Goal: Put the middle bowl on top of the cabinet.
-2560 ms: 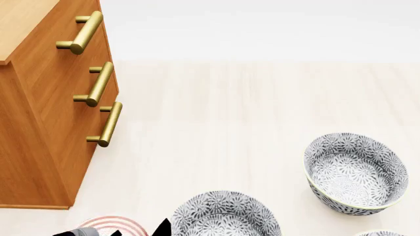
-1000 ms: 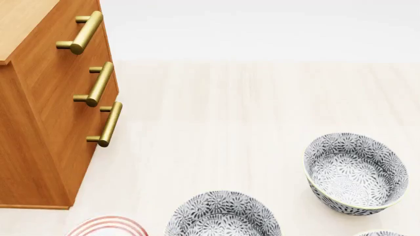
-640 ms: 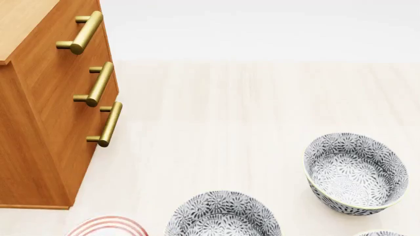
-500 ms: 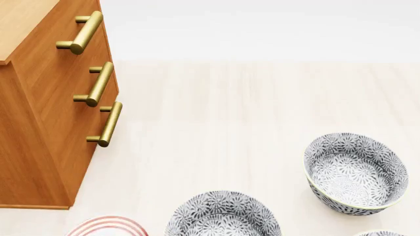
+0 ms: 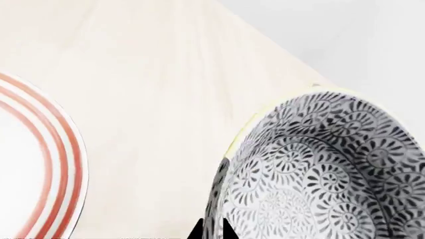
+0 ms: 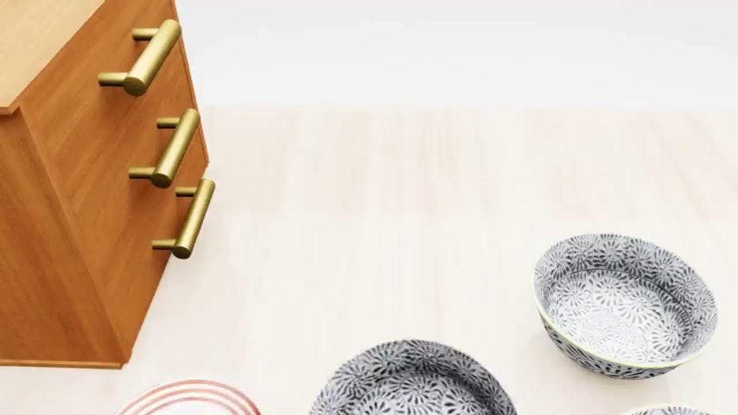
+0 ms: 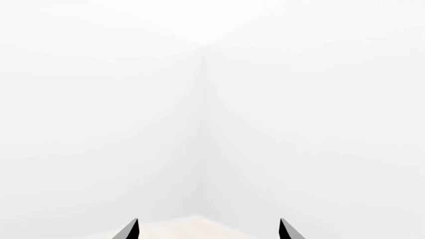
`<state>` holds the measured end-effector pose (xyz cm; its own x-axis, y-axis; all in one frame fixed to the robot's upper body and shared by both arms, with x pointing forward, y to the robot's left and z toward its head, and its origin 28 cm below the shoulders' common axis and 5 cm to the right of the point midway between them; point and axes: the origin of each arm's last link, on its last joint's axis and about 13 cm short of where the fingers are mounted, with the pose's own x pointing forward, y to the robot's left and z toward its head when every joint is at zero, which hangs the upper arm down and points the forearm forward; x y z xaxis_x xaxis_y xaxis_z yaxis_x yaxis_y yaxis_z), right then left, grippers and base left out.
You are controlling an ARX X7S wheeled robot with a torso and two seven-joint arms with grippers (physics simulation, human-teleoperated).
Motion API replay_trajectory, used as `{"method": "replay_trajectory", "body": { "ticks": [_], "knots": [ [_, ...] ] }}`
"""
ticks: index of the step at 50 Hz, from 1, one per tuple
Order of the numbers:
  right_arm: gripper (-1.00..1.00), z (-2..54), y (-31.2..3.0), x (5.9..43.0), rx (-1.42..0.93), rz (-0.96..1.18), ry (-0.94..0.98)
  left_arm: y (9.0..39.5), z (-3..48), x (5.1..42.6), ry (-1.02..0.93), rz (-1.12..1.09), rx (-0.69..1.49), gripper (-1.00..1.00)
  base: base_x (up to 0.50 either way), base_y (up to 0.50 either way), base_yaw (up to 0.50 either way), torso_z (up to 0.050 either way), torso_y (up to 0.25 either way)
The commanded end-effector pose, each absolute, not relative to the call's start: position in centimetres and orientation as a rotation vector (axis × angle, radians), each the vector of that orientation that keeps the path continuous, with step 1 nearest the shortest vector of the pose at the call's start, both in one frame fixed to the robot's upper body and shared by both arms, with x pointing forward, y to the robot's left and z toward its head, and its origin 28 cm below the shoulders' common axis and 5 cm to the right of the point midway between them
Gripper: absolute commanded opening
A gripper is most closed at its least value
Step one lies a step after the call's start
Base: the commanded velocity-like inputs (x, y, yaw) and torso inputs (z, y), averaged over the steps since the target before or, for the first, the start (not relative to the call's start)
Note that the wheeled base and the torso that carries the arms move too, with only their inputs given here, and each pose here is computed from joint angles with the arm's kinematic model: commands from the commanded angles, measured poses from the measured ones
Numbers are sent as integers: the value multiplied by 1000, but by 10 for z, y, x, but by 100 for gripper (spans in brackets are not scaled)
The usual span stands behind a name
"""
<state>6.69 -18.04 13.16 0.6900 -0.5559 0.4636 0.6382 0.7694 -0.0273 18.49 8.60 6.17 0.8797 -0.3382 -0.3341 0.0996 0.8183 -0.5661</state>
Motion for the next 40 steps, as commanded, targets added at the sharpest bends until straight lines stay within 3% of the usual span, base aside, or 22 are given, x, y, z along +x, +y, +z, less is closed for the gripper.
{"method": "replay_trajectory", "body": {
  "ticks": [1, 14, 40],
  "knots": [
    [100, 132, -181, 66, -193, -674, -456, 87, 60, 184, 432, -247, -570, -100, 0, 0, 0, 0, 0],
    [100, 133, -180, 67, -195, -672, -460, 88, 62, 183, 378, -263, -612, -100, 0, 0, 0, 2, 7],
    [100, 134, -180, 66, -192, -676, -467, 87, 69, 182, 363, -287, -624, -100, 0, 0, 0, 39, 200]
  ]
}}
